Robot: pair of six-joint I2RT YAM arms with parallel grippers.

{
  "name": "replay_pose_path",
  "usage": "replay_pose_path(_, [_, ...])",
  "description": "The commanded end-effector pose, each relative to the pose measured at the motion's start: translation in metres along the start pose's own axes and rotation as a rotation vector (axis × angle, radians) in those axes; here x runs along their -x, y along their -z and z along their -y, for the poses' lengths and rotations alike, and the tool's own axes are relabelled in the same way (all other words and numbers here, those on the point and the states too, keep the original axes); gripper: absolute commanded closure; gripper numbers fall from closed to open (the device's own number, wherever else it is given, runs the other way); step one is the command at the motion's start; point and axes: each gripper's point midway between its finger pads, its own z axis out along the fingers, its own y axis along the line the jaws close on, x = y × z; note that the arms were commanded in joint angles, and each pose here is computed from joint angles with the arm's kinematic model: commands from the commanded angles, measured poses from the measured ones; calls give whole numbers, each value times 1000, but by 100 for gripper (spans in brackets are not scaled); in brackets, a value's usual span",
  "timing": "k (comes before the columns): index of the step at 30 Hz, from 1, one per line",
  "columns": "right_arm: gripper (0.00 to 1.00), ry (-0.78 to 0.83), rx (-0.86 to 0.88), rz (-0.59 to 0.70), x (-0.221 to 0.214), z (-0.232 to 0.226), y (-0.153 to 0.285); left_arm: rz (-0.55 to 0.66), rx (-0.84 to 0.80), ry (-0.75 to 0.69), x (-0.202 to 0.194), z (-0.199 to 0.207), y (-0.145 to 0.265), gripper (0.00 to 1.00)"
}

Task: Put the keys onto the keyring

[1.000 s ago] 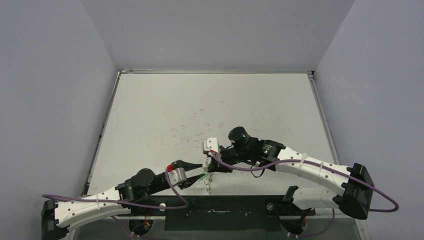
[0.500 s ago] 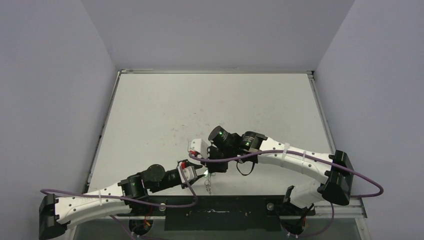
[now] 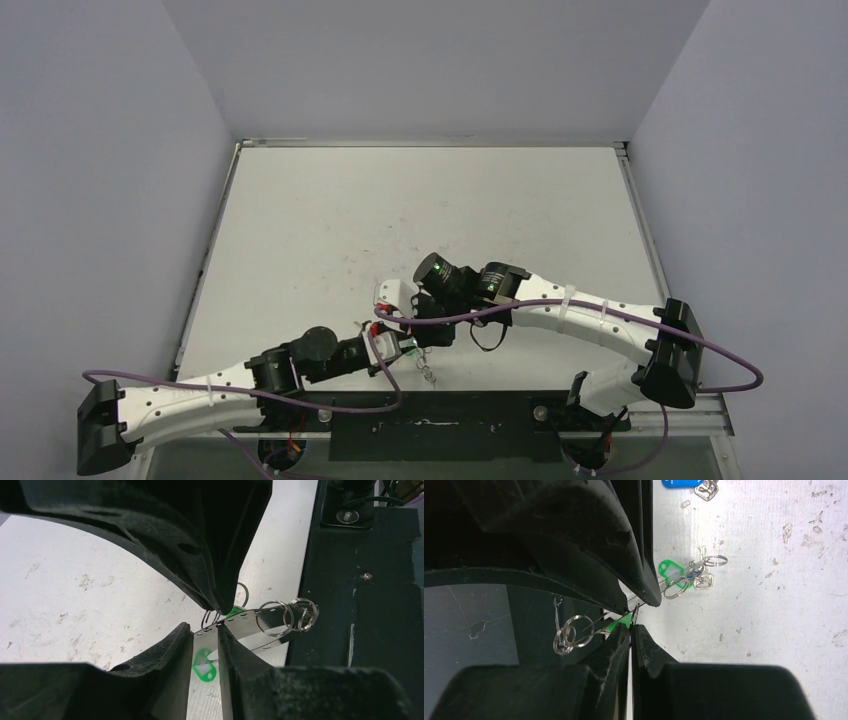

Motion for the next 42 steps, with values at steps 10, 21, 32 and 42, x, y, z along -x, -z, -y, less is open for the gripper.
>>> replay_pose_path(10, [100,25,43,70,23,-9,0,154,-77,-20,44,11,-9,88])
replay_pose_path(21, [100,57,63,107,27,-13,1,144,-69,-12,41,10,-6,100])
replay_pose_path(32, [100,29,8,196,34,1,13,167,2,59,43,-1,11,77])
replay_pose_path(42, [100,42,-13,189,29,4,16,276,91,87,56,-16,28,67])
